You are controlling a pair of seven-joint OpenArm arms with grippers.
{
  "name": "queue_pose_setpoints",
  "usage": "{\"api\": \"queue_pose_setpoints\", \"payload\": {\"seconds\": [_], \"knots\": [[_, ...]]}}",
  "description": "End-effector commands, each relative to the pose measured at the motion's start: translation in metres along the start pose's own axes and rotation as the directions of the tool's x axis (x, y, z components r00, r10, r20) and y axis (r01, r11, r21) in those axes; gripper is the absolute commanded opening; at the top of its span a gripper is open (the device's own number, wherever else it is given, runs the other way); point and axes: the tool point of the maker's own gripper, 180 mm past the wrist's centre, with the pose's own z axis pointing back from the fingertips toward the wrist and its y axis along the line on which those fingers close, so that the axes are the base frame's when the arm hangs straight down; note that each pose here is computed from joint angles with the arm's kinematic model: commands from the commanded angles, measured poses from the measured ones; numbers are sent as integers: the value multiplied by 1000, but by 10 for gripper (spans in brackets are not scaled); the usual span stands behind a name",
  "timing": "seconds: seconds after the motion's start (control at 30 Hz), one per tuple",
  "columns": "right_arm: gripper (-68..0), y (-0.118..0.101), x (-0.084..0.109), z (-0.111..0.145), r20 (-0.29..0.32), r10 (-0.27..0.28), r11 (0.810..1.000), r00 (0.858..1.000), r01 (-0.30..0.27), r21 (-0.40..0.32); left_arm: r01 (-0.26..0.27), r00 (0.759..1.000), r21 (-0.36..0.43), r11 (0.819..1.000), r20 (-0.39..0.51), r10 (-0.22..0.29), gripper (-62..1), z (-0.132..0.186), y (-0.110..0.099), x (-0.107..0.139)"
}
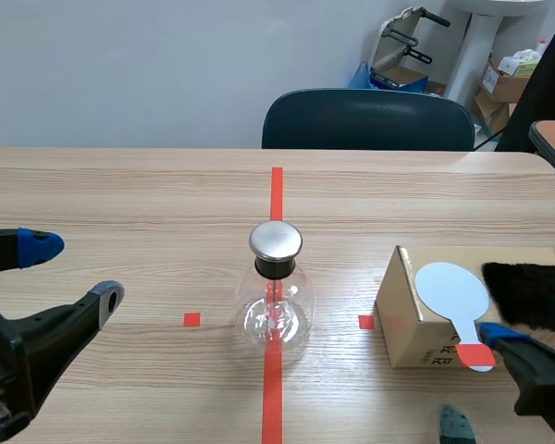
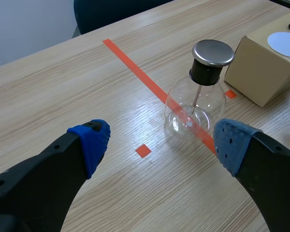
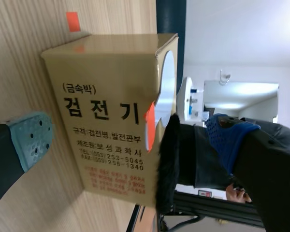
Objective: Do the electroscope experiment
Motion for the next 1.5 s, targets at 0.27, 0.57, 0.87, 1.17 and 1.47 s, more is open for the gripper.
{"api": "queue_pose_setpoints", "payload": {"seconds": [0.27, 0.57, 0.87, 1.17, 1.47], "knots": [[4, -36, -14, -15, -13, 56, 990, 998, -57, -131, 2, 1000, -1, 1000, 24, -2, -142, 0, -1, 7], [4, -39, -13, -18, 0, 81, 987, 997, -81, -140, 53, 999, -139, 989, 20, -51, -142, 3, -15, -4], [4, -39, -12, -18, 1, 82, 987, 997, -81, -140, 36, 999, -243, 969, 20, -33, -67, -11, -24, -32], [-233, -41, -17, -18, -9, 93, 985, 996, -93, -144, 51, 998, -293, 955, -16, -58, -67, -14, -11, -50], [-571, -41, -16, -18, -6, 96, 985, 995, -96, -144, 13, 994, -362, 932, -93, -50, -66, 5, -11, -59]]}}
